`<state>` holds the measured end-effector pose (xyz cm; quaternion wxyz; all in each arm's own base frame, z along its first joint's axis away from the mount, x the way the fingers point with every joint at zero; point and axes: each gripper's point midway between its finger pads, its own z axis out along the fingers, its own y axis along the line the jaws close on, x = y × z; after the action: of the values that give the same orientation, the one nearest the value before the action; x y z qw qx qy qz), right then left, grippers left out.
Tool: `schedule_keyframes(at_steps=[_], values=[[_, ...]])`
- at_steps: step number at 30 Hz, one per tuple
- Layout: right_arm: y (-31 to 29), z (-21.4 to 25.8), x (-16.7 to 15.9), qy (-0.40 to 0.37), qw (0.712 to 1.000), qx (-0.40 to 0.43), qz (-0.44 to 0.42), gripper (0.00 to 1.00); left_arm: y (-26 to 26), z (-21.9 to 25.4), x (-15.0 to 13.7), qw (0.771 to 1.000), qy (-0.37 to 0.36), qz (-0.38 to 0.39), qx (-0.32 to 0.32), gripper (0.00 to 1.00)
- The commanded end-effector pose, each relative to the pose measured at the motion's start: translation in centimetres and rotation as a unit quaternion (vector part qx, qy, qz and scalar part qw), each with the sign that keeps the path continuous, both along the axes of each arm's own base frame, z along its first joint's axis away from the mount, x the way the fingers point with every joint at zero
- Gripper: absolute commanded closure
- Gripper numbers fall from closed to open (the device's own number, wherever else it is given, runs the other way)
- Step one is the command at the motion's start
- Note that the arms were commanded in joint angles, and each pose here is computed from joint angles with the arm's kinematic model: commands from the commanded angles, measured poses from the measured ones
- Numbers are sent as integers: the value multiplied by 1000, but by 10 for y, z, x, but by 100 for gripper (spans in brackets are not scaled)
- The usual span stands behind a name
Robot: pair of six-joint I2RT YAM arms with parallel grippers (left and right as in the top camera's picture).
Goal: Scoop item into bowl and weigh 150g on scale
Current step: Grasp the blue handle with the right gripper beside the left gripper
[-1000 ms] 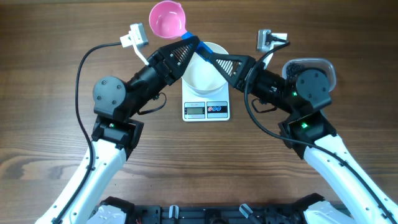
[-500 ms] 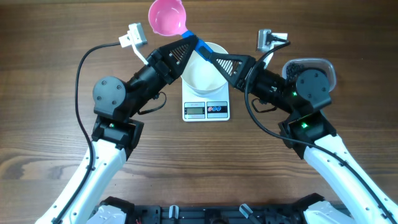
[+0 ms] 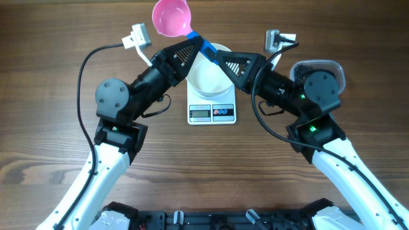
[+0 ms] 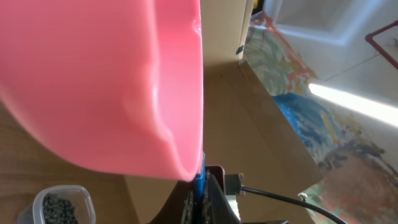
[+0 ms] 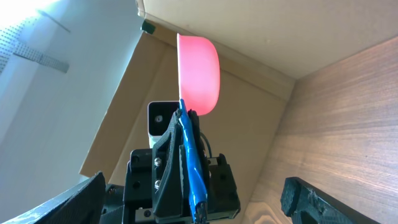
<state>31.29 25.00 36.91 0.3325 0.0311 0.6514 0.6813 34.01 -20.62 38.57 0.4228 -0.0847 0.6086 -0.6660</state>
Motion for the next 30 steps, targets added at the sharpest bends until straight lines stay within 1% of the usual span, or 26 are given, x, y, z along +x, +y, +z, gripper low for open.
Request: schedule_keyframes(at_steps=[1, 3, 6, 8, 9, 10, 12, 13, 16, 21, 30], values=[[0, 10, 2, -9, 1000, 12, -13, 7, -3, 10, -5, 1000, -14, -1, -4, 96], [3, 11, 1, -10, 1000, 14, -14, 7, -7, 10, -7, 1000, -13, -4, -5, 96], [6, 12, -1, -11, 1000, 16, -13, 13, -10, 10, -8, 1000, -12, -3, -7, 96], [6, 12, -1, -10, 1000, 16, -14, 23, -10, 11, -8, 1000, -12, -2, -8, 96], [6, 12, -1, -10, 1000, 16, -15, 31, -10, 11, -7, 1000, -12, -1, -8, 96], [6, 12, -1, -10, 1000, 17, -16, 36, -10, 11, -7, 1000, -12, -1, -8, 96], [6, 13, -1, -12, 1000, 17, -16, 49, -10, 11, -7, 1000, -12, -1, -8, 96], [6, 13, -1, -12, 1000, 18, -16, 53, -10, 11, -7, 1000, -12, -1, -8, 96], [6, 16, -1, -16, 1000, 21, -16, 55, -10, 10, -7, 1000, -12, -1, -8, 96], [6, 16, -2, 3, 999, 33, -11, 57, -10, 10, -7, 1000, -12, -1, -8, 96], [7, 17, -2, 4, 999, 35, -12, 58, -12, 10, -9, 1000, -12, -5, -8, 96]])
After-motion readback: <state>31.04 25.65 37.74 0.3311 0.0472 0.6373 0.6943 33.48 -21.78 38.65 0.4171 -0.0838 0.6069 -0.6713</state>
